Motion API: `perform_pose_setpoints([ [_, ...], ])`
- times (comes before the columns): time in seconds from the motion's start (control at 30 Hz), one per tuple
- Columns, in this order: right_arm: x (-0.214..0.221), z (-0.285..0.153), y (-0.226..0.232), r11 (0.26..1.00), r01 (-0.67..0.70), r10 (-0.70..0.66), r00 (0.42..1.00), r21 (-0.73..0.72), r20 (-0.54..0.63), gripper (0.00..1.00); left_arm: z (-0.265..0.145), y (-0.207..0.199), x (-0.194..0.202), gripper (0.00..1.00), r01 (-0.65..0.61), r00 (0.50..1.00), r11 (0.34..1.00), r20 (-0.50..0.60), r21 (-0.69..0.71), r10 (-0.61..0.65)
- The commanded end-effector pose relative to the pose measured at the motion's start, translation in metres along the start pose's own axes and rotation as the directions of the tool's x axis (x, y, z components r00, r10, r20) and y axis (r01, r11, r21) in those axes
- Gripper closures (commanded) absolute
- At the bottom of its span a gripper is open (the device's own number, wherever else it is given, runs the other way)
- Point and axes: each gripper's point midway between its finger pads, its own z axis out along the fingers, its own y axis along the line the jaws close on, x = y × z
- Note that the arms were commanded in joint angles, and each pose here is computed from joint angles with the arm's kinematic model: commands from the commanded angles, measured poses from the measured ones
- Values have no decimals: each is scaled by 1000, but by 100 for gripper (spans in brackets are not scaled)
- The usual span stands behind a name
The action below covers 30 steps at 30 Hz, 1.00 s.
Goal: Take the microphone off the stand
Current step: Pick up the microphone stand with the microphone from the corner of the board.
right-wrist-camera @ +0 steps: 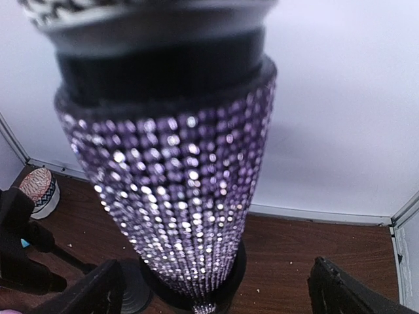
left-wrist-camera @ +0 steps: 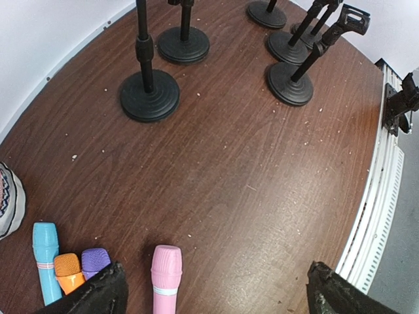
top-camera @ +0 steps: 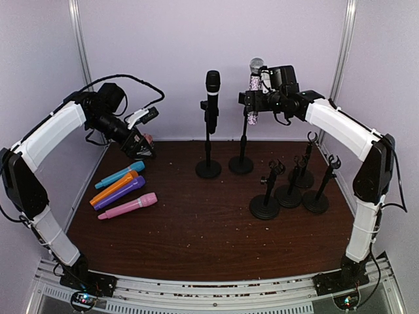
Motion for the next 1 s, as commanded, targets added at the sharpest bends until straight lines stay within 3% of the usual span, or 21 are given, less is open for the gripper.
perform_pose_setpoints([
  [0.0, 7, 13, -11, 999, -8, 9, 1000, 31, -10, 0, -14, -2, -1, 2, -19, 1000, 999, 19, -26, 19],
  [0.23, 13, 6, -12, 998, -35, 36, 999, -44, 9, 0, -16, -4, -3, 2, -17, 999, 1000, 27, -25, 18],
  [0.47, -1, -5, 4, 964, -57, 76, 995, -259, 61, 0, -20, -5, -3, 2, -20, 999, 999, 28, -29, 21],
  [0.73, -5, -11, 13, 925, 5, 34, 995, -379, 97, 0, -22, -5, -4, 2, -24, 999, 999, 31, -33, 25],
  [0.97, 4, -14, 13, 913, 70, -22, 992, -401, 121, 0, -22, -3, -3, 2, -22, 999, 999, 30, -33, 23],
])
